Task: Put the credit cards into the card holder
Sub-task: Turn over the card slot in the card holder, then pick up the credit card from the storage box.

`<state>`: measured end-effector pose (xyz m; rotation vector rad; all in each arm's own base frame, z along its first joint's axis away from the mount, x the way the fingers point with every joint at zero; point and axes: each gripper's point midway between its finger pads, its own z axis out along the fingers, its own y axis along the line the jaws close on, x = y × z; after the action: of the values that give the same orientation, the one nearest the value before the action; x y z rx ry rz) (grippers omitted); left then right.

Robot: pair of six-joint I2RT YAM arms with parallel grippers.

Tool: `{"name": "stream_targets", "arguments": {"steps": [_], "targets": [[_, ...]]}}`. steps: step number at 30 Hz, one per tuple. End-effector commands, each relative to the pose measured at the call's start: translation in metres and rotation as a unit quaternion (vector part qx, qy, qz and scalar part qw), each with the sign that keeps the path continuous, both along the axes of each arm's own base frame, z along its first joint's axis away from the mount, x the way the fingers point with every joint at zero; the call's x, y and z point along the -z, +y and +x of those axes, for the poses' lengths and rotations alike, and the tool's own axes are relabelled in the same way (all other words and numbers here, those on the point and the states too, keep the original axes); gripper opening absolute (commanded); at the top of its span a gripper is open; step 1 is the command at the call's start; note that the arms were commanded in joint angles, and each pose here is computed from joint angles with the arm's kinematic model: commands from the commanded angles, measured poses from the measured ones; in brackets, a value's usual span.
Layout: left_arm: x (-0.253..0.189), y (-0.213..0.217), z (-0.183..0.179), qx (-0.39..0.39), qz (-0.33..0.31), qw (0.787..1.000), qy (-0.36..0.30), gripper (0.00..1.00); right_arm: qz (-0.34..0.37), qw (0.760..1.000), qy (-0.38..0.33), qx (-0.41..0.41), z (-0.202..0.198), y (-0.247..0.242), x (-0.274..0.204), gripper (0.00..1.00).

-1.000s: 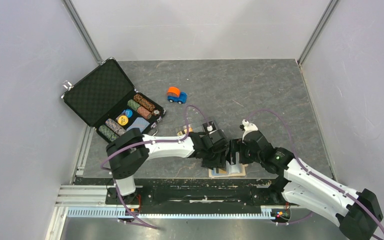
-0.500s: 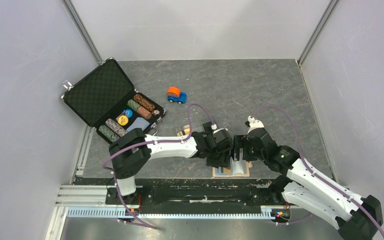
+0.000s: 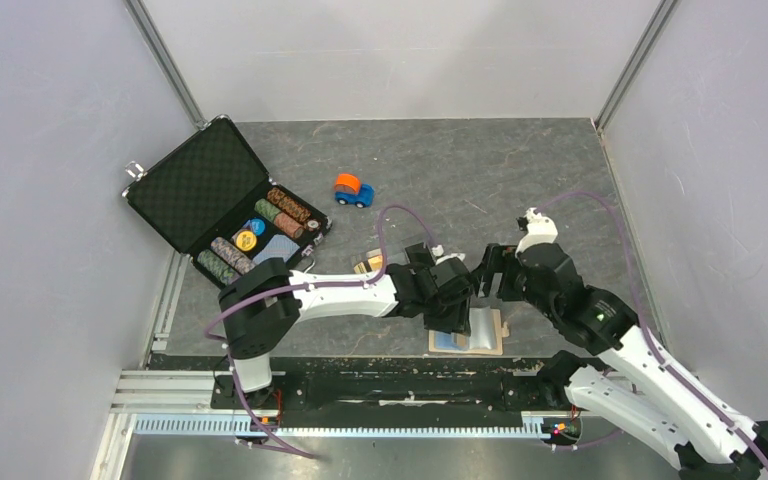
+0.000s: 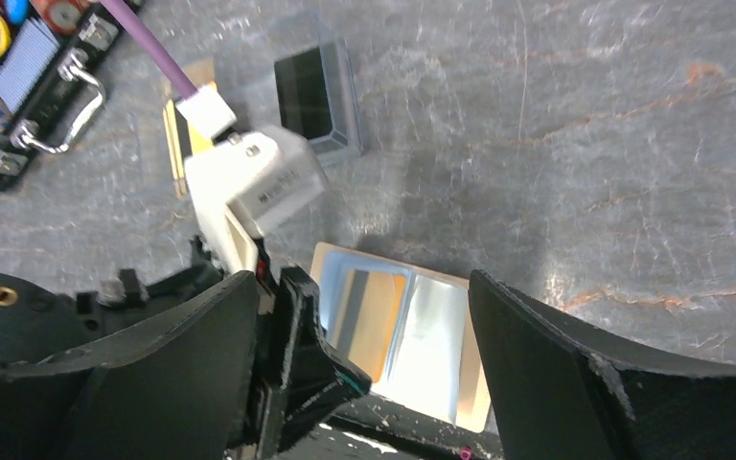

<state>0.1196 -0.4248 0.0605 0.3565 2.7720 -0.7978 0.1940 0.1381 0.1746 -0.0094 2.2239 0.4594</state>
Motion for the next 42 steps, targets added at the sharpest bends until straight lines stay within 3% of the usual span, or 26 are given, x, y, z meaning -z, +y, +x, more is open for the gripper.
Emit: {"name": "stream_targets", "arguments": {"steps": [1, 14, 18, 24, 35, 38, 42], "targets": [[-0.033, -0.031, 0.002, 0.029, -0.065, 0.997, -0.035, 0.52, 0.016, 0.998, -0.044, 0.033, 0.010, -0.007, -0.034, 0.84], [-0.004, -0.079, -0.024, 0.061, -0.102, 0.993, 0.027, 0.61, 0.003, 0.998, -0.047, 0.046, 0.010, -0.015, -0.038, 0.84], [-0.016, -0.075, -0.022, 0.064, -0.115, 0.991, 0.005, 0.64, -0.005, 0.998, -0.046, 0.042, 0.010, -0.016, -0.036, 0.84], [-0.062, -0.056, -0.011, 0.032, -0.191, 0.980, -0.038, 0.72, -0.024, 0.999, -0.024, 0.006, 0.014, -0.001, -0.022, 0.88], [-0.102, 0.055, 0.045, -0.102, -0.311, 0.944, -0.033, 0.74, -0.013, 0.994, 0.007, -0.108, 0.046, 0.069, -0.007, 0.90], [-0.101, 0.095, 0.065, -0.145, -0.299, 0.942, -0.044, 0.74, 0.013, 0.988, 0.014, -0.152, 0.054, 0.099, -0.005, 0.89], [-0.094, 0.149, 0.087, -0.193, -0.220, 0.953, -0.075, 0.69, 0.051, 0.978, 0.025, -0.200, 0.064, 0.135, -0.001, 0.87]]}}
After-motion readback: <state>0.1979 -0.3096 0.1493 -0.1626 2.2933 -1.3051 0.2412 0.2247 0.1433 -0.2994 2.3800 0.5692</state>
